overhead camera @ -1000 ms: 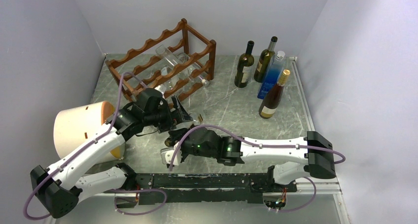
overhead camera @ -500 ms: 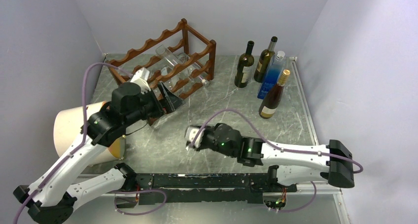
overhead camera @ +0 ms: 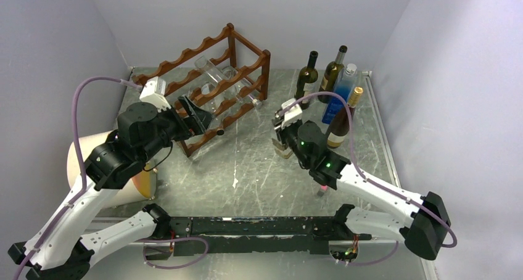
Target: Take the wine bottle off the wine rack
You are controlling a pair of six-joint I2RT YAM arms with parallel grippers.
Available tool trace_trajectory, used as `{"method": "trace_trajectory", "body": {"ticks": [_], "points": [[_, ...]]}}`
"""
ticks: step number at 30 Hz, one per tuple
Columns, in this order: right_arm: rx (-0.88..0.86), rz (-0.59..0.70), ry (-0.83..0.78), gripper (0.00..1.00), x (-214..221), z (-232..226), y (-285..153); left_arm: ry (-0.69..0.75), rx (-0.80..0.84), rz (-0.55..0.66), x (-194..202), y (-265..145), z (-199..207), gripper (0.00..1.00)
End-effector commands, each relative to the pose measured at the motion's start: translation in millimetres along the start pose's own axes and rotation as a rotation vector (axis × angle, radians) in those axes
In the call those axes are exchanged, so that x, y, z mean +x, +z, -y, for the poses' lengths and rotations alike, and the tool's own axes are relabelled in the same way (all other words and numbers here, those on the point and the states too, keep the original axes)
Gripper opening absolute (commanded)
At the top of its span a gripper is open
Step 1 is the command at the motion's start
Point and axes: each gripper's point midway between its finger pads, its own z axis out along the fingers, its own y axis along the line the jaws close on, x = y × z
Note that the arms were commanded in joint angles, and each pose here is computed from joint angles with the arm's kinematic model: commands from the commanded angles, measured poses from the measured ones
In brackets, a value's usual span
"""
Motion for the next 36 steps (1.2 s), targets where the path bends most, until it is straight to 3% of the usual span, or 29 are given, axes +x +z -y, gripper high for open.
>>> {"method": "trace_trajectory", "body": {"ticks": [1,18,36], "points": [[0.284,0.217,0.156,0.0,-70.0,73.4,10.5,0.05,-0.05,0.064,-17.9,-10.9,-9.4,0.99],[0.616,0.294,0.204,0.0,-62.0,181.9,75.7,0.181,-0.041,0.158,-32.5,-25.1,-18.7,0.99],[0.74,0.214,0.243,0.0,-3.9,192.3,84.6,0.233,-0.041,0.198,-37.0,-30.7,-23.9,0.97]]}}
